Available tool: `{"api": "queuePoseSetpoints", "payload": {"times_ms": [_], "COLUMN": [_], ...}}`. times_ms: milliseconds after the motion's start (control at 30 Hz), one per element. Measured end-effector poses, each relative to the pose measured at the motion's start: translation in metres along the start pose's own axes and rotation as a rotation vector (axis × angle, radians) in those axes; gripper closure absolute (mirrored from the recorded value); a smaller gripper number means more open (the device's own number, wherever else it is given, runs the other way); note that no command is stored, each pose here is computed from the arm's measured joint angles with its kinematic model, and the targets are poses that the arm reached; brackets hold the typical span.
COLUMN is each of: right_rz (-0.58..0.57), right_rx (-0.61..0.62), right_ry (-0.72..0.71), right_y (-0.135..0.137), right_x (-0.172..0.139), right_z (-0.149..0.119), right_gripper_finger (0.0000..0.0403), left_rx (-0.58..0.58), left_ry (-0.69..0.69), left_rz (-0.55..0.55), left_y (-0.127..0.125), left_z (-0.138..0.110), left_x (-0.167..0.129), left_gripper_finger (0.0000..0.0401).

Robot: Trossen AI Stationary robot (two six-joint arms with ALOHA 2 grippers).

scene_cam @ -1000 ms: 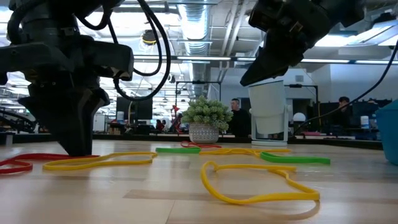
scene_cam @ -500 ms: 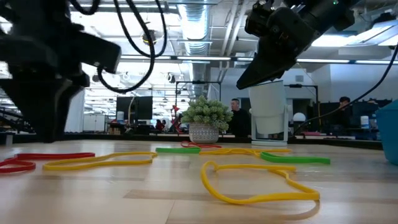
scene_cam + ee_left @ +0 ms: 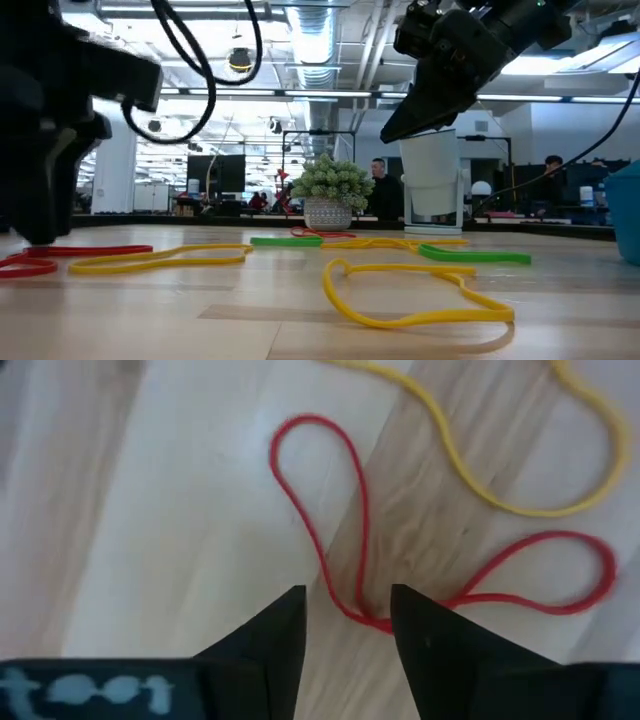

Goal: Pick and place items into bin
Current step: Put the red rubber band into the blue bin

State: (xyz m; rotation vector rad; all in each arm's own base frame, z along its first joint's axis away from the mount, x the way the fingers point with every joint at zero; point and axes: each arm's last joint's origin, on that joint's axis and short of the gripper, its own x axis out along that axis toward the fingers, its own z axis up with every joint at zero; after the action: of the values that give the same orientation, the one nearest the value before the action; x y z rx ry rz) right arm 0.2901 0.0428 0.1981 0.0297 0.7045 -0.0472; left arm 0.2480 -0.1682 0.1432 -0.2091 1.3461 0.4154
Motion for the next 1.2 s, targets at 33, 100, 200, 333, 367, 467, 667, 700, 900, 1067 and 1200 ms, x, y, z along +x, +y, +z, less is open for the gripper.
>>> {"api": "queuePoseSetpoints", "payload": {"times_ms": [33,100,200,333,367,467,667,700,900,1067,1200], "right_rz": [0.000,0.000,0.000,-0.002,-0.001,-0.005,-0.005,0.001,0.091,0.075,0.066], "right_rx": [0.000,0.000,0.001,0.037,0.050,0.065,0.057,0.055,0.026,0.025,0.067], "right_ry": [0.001,0.000,-0.002,0.007,0.005,0.020,0.043,0.047,0.099,0.159,0.158], "right_y": [0.000,0.000,0.000,0.000,0.000,-0.001,-0.001,0.000,0.001,0.001,0.002], "right_x": [0.000,0.000,0.000,0.000,0.000,0.001,0.003,0.004,0.016,0.029,0.032], "right_z": [0.000,0.000,0.000,-0.001,-0.001,-0.006,-0.013,-0.014,-0.020,-0.029,-0.024], "right_gripper_finger": [0.0316,0.0316,0.0316,0.0316,0.0316,0.0316,0.0316,0.0316,0.0316,0.0316,0.0316], "left_rx": [0.004,0.008,0.017,0.033,0.043,0.054,0.090,0.102,0.111,0.105,0.141], "left_ry": [0.009,0.017,0.018,0.011,0.013,0.025,0.016,0.016,0.015,-0.012,-0.051], "left_rz": [0.008,0.014,0.018,0.006,0.002,-0.011,-0.013,-0.014,-0.017,-0.007,0.026], "left_y": [-0.002,-0.004,-0.006,-0.007,-0.007,-0.008,-0.009,-0.009,-0.009,-0.012,-0.017], "left_z": [-0.001,-0.002,-0.002,-0.002,-0.002,-0.003,-0.002,-0.002,-0.002,0.001,0.010], "left_x": [0.004,0.007,0.011,0.011,0.012,0.012,0.012,0.012,0.012,0.008,-0.003], "left_gripper_finger": [0.0262,0.0262,0.0263,0.0278,0.0283,0.0302,0.0329,0.0332,0.0363,0.0396,0.0400]}}
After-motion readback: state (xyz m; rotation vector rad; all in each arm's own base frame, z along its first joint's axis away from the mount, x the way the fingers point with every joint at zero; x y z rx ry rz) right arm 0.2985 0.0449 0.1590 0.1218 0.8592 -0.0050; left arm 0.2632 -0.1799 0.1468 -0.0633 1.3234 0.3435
